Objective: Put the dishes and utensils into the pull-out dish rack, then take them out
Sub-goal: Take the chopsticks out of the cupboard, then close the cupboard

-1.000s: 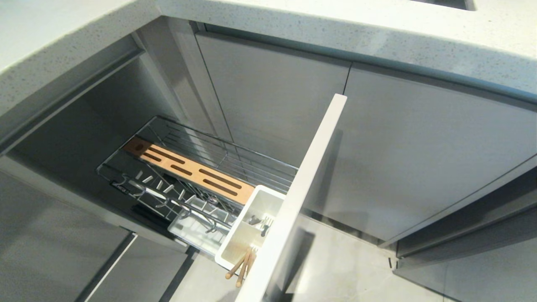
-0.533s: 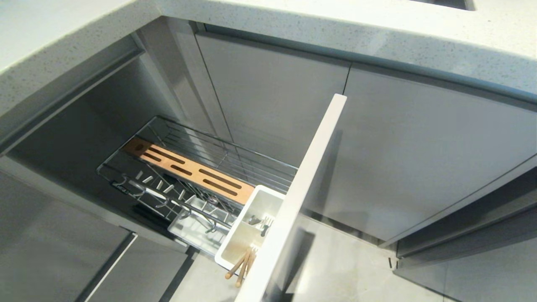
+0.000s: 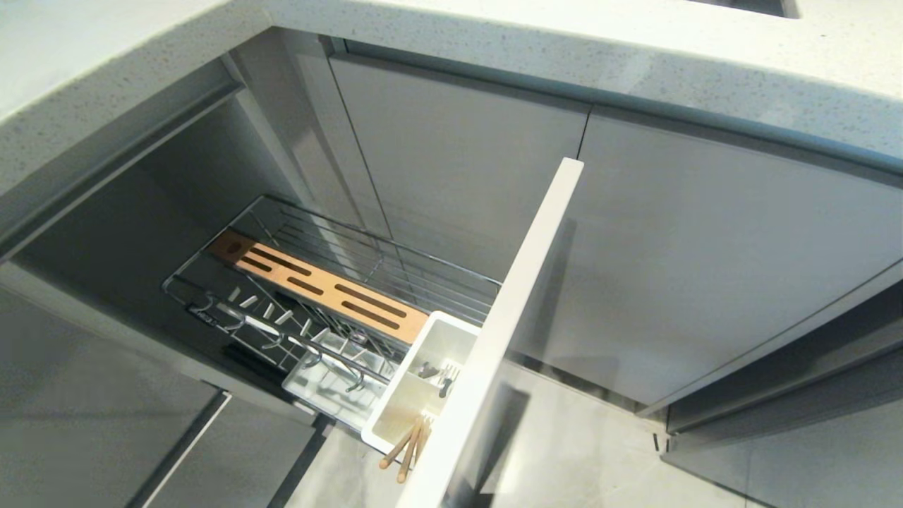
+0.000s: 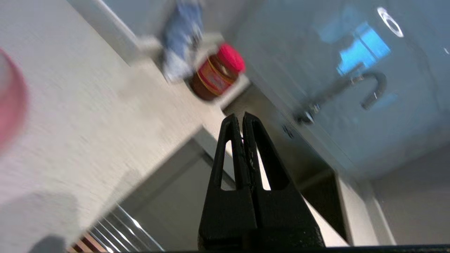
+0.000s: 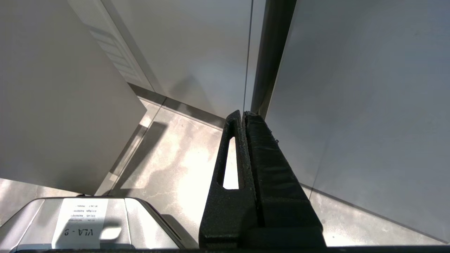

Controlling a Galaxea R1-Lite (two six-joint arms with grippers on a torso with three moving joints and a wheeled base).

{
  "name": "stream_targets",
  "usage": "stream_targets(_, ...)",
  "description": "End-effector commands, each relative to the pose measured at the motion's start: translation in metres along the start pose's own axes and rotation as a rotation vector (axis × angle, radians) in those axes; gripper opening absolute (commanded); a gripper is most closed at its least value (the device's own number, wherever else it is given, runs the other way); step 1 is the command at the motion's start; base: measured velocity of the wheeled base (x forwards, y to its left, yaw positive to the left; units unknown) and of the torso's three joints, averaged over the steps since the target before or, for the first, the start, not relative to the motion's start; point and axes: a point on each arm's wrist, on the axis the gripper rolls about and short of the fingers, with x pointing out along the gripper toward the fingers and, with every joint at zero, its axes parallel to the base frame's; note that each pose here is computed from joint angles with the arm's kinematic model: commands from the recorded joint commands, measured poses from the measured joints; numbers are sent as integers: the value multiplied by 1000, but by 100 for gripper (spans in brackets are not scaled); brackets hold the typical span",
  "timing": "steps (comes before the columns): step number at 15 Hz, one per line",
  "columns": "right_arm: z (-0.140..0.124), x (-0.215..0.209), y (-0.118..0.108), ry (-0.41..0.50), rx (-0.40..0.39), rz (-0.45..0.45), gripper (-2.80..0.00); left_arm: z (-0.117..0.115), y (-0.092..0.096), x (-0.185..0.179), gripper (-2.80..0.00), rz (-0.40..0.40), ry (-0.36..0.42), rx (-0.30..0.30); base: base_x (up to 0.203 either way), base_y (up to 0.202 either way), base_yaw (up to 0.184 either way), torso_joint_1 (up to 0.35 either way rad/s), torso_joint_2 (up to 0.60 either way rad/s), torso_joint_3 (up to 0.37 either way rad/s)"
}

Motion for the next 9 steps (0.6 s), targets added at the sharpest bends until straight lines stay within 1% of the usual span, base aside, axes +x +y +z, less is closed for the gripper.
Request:
stream_targets(1, 0, 0, 0, 2, 0, 0, -280, -22, 2, 14, -280, -80, 154, -56, 0, 0, 0, 0, 0, 0)
stream_targets(2, 0, 0, 0, 2, 0, 0, -280, -35, 1, 19, -280, -121, 235, -77, 0, 0, 0, 0, 0, 0)
stream_targets(4, 0, 0, 0, 2, 0, 0, -280, -67, -4, 30, -280, -177, 390, -89, 0, 0, 0, 0, 0, 0)
stream_targets(5, 0, 0, 0, 2, 0, 0, -280, -81, -8, 33, -280, -203, 459, -94, 0, 0, 0, 0, 0, 0)
stream_targets(7, 0, 0, 0, 2, 0, 0, -280, -106, -18, 31, -280, -259, 625, -124, 0, 0, 0, 0, 0, 0)
stream_targets(8, 0, 0, 0, 2, 0, 0, -280, -119, -23, 31, -280, -268, 697, -130, 0, 0, 0, 0, 0, 0)
stream_targets(9, 0, 0, 0, 2, 0, 0, -280, -135, -28, 30, -280, -269, 776, -119, 0, 0, 0, 0, 0, 0)
